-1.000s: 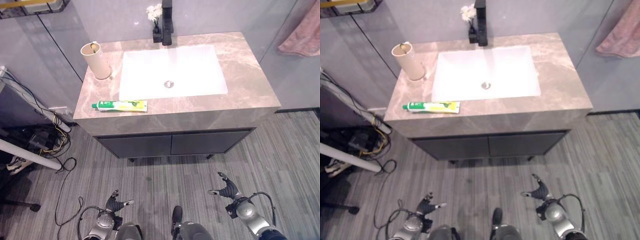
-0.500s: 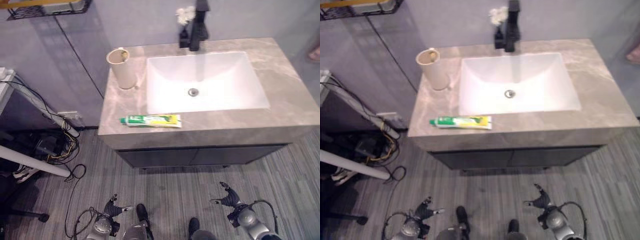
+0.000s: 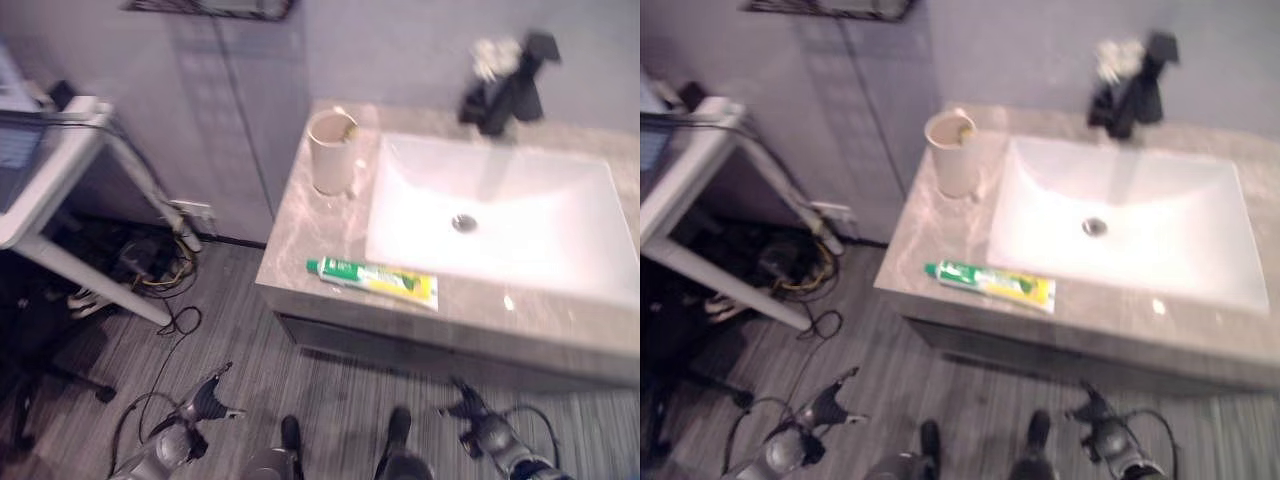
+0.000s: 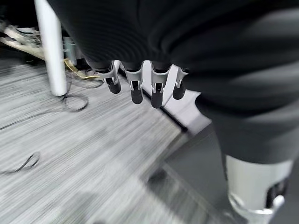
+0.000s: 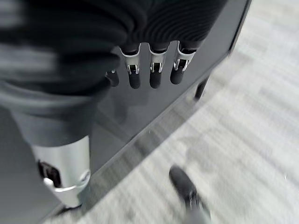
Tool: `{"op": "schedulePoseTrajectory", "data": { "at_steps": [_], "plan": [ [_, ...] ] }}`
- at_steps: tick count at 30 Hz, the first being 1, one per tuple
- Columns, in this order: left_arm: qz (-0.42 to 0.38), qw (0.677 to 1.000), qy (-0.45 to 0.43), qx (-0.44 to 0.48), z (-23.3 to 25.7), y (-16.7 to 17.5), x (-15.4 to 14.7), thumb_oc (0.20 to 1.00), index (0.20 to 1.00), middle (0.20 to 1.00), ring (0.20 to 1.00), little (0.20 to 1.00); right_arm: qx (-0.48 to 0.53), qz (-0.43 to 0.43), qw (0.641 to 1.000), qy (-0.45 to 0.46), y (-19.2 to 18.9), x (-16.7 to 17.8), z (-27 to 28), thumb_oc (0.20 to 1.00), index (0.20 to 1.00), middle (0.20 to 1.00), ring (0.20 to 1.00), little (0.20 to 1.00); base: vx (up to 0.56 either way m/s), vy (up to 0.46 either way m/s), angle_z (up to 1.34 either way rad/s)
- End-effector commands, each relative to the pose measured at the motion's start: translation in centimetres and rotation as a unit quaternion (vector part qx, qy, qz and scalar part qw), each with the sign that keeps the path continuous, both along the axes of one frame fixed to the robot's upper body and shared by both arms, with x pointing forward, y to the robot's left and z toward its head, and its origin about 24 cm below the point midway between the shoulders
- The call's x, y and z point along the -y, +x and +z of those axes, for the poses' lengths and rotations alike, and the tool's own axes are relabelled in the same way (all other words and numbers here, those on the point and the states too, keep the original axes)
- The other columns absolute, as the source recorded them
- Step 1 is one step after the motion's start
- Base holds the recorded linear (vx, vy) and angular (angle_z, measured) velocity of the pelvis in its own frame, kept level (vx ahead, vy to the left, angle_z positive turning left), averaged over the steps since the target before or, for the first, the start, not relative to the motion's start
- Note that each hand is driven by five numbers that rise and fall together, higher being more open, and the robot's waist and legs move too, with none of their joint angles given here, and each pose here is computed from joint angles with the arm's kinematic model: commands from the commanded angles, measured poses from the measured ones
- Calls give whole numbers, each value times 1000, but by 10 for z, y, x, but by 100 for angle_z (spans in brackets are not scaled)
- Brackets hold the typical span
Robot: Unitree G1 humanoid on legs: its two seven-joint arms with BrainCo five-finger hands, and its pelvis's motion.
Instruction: Put brush and paste in cup on sink, flatten towel.
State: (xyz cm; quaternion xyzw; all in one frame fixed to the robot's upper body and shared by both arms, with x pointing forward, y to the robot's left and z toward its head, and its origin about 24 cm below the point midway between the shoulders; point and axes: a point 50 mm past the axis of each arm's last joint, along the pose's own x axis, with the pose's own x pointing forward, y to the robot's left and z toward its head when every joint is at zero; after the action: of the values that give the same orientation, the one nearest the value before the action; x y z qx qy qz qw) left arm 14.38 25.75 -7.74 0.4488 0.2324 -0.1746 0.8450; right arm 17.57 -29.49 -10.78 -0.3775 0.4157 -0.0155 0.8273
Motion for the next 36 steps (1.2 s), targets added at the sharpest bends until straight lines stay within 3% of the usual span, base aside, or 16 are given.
{"op": "schedulePoseTrajectory", "data": {
  "at_steps": [1,3,9,11,14,19,29,36],
  "plan": [
    [-63,994,21,83,36,24,-9,1000,1000,1000,1000,1000,7,21,998,-61,5,18,11,1000,1000,1000,1000,1000,10,-111,42],
    [-86,991,24,99,50,20,-12,1000,1000,1000,1000,1000,-8,2,998,-63,-6,23,7,1000,1000,1000,1000,1000,25,-159,42],
    [-203,944,96,241,164,27,-21,1000,1000,1000,1000,1000,-78,-53,994,-62,-52,40,-5,1000,1000,1000,1000,1000,-6,-103,30],
    [-209,917,133,312,210,29,-25,1000,1000,1000,1000,1000,-113,-79,990,-43,-78,38,-14,1000,1000,1000,1000,1000,81,-46,28],
    [-182,875,124,431,251,40,-20,1000,1000,1000,1000,1000,-112,-74,991,-9,-77,20,-23,1000,1000,1000,1000,1000,49,24,43],
    [-183,856,88,476,263,48,-10,1000,1000,1000,1000,1000,-68,-16,997,29,-40,-7,-21,1000,1000,1000,1000,1000,0,65,-19],
    [-226,842,37,489,270,58,12,1000,1000,1000,1000,1000,-88,36,995,24,-37,-22,-25,1000,1000,1000,1000,1000,-22,42,-43],
    [-264,837,28,478,272,65,25,1000,1000,1000,1000,1000,-116,11,993,20,-54,-16,-30,1000,1000,1000,1000,1000,-8,-1,-14]
  ]
}}
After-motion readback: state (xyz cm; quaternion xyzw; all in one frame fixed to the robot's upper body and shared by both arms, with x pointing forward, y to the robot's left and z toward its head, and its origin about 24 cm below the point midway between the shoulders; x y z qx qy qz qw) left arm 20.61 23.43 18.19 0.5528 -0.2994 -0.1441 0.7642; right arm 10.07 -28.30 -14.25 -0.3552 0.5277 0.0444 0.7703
